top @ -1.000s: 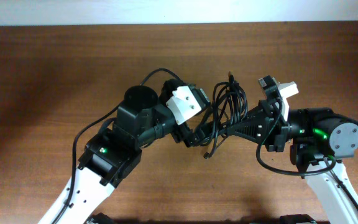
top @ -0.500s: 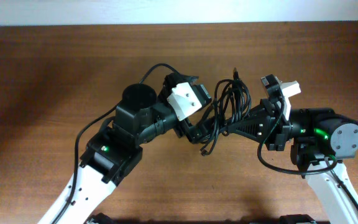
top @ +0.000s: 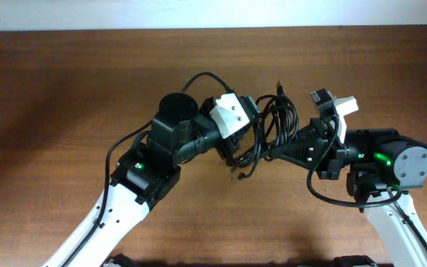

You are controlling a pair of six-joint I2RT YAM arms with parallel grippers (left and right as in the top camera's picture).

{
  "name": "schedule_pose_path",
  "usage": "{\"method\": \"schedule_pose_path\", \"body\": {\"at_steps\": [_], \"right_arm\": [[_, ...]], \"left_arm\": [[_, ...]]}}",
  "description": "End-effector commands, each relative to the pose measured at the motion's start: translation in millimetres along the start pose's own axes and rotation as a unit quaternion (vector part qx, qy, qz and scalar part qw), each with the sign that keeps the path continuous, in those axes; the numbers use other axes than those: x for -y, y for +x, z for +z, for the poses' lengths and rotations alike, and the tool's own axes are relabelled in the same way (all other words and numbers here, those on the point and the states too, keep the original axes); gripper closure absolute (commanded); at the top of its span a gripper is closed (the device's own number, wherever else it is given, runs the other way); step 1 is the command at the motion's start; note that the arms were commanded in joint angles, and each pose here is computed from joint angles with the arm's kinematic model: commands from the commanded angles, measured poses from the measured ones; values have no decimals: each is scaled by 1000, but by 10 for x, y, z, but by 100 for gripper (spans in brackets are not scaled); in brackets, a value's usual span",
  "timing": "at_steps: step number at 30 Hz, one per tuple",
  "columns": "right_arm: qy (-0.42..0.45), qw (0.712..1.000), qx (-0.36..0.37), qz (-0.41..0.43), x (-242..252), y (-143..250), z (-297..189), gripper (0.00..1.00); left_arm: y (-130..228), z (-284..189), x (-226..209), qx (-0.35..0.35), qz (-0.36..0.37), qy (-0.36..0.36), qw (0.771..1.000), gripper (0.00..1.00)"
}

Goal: Untangle cables

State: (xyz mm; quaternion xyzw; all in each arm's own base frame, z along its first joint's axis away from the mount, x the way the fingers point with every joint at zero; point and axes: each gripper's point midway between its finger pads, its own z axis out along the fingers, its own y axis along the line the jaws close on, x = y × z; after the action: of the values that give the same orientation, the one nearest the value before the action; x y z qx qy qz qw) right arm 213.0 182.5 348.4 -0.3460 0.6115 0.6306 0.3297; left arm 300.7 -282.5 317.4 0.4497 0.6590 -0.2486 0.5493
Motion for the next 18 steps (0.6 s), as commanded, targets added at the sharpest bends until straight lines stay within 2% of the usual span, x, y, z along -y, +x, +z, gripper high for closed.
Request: {"method": "schedule_pose_path", "body": {"at_steps": [1,6,9,14,18], "right_arm": [[-2,1000,-1,-18,-53,-35,7,96],[-2,1000,-1,-17,-53,-35,7,95],[-2,1000,-1,-18,-53,-33,7,78],[-2,1000,-1,-20,-53,-33,7,64],[-2,1000,-1,-23,-53,-34,7,60]], "left_arm": [[-36,-9,-52,4,10,-11,1000,100],[39,-40,-324,-19,9,-91,996,100],[66,-110,-505,-32,9,-147,989,100],[-35,-397,-830,-26,-8,-253,967,100],[-207,-544,-848,1,-2,-267,964,100]]}}
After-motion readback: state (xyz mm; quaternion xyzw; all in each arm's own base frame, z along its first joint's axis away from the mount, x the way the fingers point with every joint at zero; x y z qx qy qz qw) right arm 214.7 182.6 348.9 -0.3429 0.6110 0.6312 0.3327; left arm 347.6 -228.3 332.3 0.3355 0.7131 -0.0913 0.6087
